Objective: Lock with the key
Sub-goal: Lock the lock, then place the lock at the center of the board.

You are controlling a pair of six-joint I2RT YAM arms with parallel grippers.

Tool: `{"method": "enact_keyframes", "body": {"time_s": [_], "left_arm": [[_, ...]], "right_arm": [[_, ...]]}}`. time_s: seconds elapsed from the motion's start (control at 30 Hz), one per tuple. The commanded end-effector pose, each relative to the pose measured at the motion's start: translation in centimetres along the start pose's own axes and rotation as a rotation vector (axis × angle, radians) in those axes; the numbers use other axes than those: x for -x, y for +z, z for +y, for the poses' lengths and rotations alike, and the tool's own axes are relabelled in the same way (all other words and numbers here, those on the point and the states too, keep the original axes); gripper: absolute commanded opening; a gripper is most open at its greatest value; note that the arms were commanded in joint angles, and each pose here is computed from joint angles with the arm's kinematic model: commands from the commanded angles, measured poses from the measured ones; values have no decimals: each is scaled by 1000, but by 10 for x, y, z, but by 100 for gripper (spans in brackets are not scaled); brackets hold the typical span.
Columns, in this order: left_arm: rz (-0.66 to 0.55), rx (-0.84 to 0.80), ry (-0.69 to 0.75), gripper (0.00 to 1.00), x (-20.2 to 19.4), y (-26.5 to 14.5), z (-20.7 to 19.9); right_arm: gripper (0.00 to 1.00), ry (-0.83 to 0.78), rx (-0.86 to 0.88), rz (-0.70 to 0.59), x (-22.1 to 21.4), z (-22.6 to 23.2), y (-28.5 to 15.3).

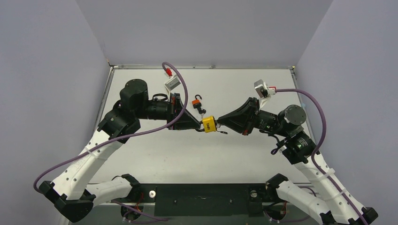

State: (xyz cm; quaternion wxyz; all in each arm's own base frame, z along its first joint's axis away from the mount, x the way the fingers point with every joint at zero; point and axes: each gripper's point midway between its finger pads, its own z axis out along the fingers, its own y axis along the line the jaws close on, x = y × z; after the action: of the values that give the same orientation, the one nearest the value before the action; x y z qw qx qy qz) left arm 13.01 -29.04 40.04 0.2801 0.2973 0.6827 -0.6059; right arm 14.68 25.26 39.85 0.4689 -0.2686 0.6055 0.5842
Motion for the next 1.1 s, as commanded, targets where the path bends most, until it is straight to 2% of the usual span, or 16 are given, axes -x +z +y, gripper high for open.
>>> {"method": "enact_keyframes", "body": {"time_s": [0.0,0.33,0.53,0.7,0.87,1.07], "left_arm": [[-84,-57,125,0,26,-11,-33],[-88,-39,133,0,28,-13,-30],[-99,7,120,0,30,-10,-14],[-170,115,3,0,46,20,44],[-272,205,-98,0,64,73,120],[-287,222,-195,0,62,153,197]], "right_arm": [[0,-68,40,-48,17,17,-6],[0,-85,-45,-74,21,-4,-26],[0,-67,-207,-105,21,-42,-49],[0,61,-580,-194,25,-125,-92],[0,207,-1079,-300,28,-204,-167],[0,268,-1365,-344,22,-245,-210]]}}
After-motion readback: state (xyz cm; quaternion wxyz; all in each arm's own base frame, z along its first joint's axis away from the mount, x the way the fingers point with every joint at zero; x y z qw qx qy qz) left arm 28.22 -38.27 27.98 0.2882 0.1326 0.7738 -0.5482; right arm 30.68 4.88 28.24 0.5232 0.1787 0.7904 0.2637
